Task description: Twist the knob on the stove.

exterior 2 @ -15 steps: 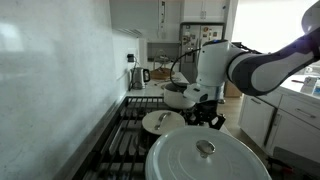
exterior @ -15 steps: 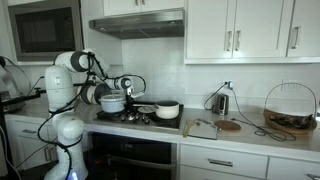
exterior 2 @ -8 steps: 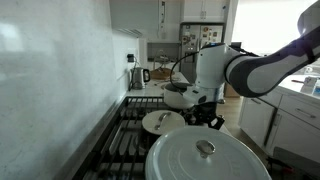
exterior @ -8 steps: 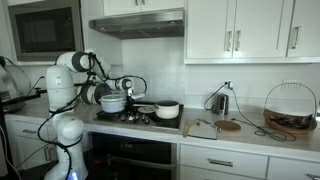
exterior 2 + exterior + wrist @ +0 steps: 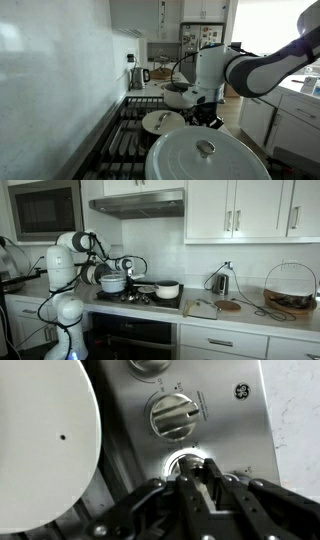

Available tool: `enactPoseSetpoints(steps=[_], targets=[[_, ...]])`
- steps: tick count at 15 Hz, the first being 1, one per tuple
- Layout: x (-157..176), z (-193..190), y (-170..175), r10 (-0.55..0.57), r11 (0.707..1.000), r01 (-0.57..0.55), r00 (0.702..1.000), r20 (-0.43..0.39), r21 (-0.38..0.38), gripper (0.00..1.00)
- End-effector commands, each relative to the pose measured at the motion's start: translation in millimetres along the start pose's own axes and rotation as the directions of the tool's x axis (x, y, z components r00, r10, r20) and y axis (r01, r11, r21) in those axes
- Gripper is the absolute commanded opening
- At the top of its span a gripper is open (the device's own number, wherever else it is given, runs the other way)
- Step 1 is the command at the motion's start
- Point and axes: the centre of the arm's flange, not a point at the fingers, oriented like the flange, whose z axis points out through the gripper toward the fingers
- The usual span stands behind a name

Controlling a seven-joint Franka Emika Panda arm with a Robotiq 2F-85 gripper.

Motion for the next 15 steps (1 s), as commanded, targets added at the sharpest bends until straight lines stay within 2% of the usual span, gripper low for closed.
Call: enactPoseSetpoints(steps=[1, 5, 8, 11, 13, 15], targets=[[4, -6, 6, 0.069, 0.997, -0.069, 0.997, 0.020, 0.021, 0.05], [7, -10, 0, 0.176, 0.983, -0.178, 0.984, 0.037, 0.043, 0.05], [16, -15, -5, 0.305, 0.949, -0.309, 0.950, 0.068, 0.065, 0.05], [31, -25, -11, 0.465, 0.879, -0.472, 0.881, 0.091, 0.074, 0.05], [43, -34, -11, 0.556, 0.822, -0.565, 0.824, 0.110, 0.077, 0.05], [68, -39, -18, 0.627, 0.758, -0.644, 0.764, 0.155, 0.108, 0.05]])
